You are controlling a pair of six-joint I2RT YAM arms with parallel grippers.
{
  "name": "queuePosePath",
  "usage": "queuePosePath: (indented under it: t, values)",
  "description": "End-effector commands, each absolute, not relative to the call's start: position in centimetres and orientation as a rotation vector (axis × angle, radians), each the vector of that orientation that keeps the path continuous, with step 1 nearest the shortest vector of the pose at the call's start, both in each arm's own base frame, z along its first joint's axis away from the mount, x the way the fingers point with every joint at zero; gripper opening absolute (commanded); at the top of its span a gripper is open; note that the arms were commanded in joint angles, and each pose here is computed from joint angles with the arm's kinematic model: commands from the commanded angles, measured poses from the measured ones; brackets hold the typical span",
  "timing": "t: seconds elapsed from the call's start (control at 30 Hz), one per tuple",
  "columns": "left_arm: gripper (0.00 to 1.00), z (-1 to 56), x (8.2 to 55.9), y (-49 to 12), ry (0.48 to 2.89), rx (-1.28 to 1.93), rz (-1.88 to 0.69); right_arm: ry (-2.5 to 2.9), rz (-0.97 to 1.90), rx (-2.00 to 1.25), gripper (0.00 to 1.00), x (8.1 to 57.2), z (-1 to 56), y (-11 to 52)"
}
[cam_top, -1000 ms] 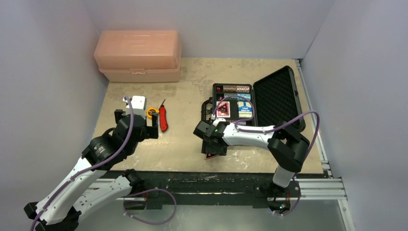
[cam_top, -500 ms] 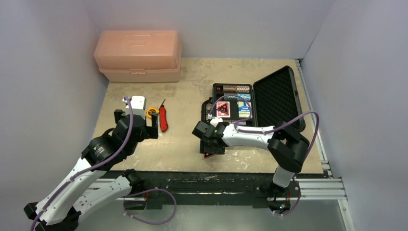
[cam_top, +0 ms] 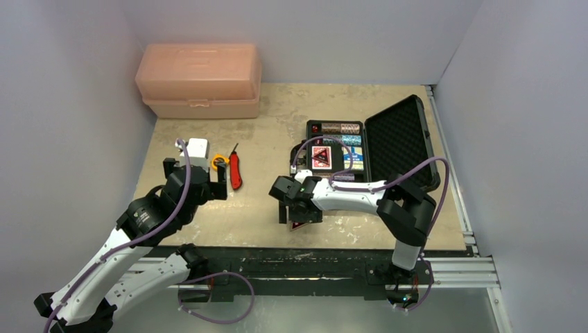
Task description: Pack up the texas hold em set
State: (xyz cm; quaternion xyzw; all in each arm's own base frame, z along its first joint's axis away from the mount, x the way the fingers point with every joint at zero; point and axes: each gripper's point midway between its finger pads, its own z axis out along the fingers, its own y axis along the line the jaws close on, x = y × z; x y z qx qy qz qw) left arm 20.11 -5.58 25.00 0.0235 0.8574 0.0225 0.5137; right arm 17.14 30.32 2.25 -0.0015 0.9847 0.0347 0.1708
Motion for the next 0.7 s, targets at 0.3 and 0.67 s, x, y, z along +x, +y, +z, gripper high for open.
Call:
queuePosePath:
  t: [0.3,0.67]
  values:
    - [0.97,25.62,20.45,-5.36,2.026,0.048,0.059,2.797,0.031,-0.046,0.85,16.84,2.8,30.67]
    - [0.97,25.68,20.4,-5.32,2.024,0.045,0.056,2.792,-0.005,-0.055,0.85,17.2,2.51,30.73]
